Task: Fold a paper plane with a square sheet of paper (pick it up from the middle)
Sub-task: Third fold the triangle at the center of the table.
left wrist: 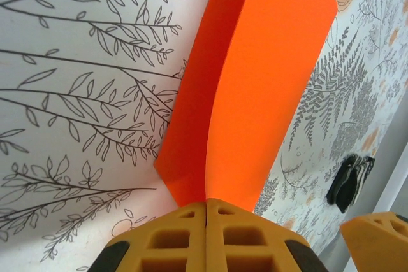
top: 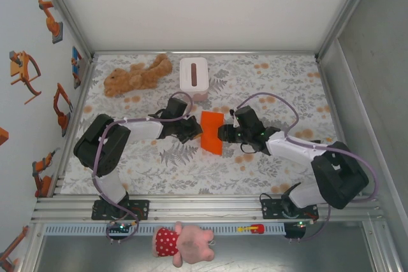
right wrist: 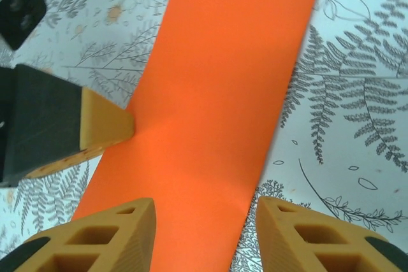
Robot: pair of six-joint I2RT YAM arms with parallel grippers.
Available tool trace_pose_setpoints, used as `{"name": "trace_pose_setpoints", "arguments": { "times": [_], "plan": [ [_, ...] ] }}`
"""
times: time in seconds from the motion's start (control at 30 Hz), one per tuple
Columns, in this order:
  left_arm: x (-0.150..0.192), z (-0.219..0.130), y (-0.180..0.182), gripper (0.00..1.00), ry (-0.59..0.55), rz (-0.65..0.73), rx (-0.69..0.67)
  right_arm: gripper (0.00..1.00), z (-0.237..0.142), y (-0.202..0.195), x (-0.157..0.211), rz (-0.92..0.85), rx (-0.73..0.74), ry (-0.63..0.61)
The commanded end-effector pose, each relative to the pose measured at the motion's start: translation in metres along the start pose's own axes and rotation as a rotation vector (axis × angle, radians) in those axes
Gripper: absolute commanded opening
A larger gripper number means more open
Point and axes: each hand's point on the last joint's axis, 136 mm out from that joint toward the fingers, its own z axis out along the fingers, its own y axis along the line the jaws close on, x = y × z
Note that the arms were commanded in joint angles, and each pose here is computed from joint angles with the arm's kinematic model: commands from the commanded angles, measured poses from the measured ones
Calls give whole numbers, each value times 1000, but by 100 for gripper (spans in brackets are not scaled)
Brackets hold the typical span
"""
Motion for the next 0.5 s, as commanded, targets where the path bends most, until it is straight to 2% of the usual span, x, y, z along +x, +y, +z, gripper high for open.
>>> {"name": "trace_pose_setpoints", "arguments": {
  "times": [0.0,0.3,0.47],
  "plan": [
    [-7,-10,-11,0,-14,-46,16,46,-6,18,-5,-197,-3,-23],
    [-12,-12,-10,0,-4,-86,4,58,6,58,13,-509,39,-17],
    [-12,-12,-10,0,-2,-86,4,59,23,67,25,-605,51,12]
  ]
}}
